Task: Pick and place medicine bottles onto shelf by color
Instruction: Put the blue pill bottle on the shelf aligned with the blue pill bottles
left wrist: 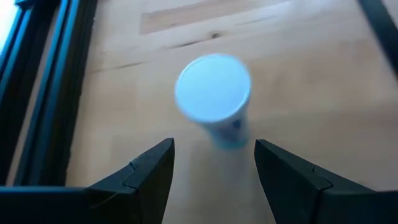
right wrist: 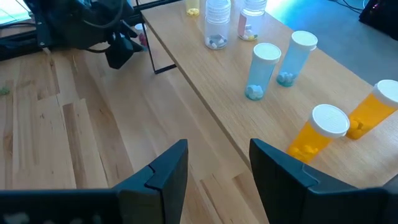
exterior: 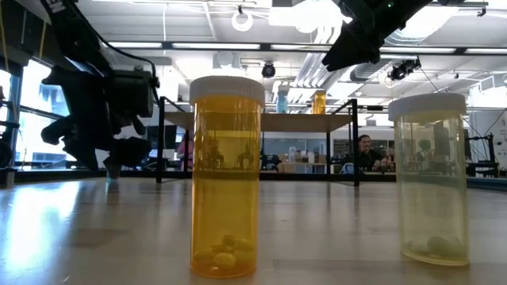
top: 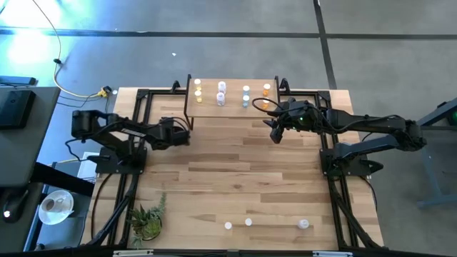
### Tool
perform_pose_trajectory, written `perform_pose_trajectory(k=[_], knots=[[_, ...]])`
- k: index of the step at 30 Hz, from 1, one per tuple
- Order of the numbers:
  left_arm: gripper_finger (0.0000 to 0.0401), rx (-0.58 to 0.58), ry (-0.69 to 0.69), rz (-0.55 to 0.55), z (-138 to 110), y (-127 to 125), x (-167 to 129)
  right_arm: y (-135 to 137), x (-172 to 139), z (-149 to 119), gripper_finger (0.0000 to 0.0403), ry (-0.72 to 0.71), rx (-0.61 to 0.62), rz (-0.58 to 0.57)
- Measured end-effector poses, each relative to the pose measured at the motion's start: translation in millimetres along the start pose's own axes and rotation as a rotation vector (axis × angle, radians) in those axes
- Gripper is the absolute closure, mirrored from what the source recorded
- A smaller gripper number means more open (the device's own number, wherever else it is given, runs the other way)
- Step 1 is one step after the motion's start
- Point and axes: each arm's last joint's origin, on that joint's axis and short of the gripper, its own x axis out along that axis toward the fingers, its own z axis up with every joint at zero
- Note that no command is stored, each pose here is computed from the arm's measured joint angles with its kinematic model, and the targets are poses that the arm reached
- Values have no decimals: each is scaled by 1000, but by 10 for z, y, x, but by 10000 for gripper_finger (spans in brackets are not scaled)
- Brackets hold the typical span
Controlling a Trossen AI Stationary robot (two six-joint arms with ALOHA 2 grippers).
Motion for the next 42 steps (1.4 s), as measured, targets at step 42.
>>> perform_pose_trajectory(k=[42], knots=[[307,181,-9,23,22,-60,140,1,0,0,240,0,3,1]])
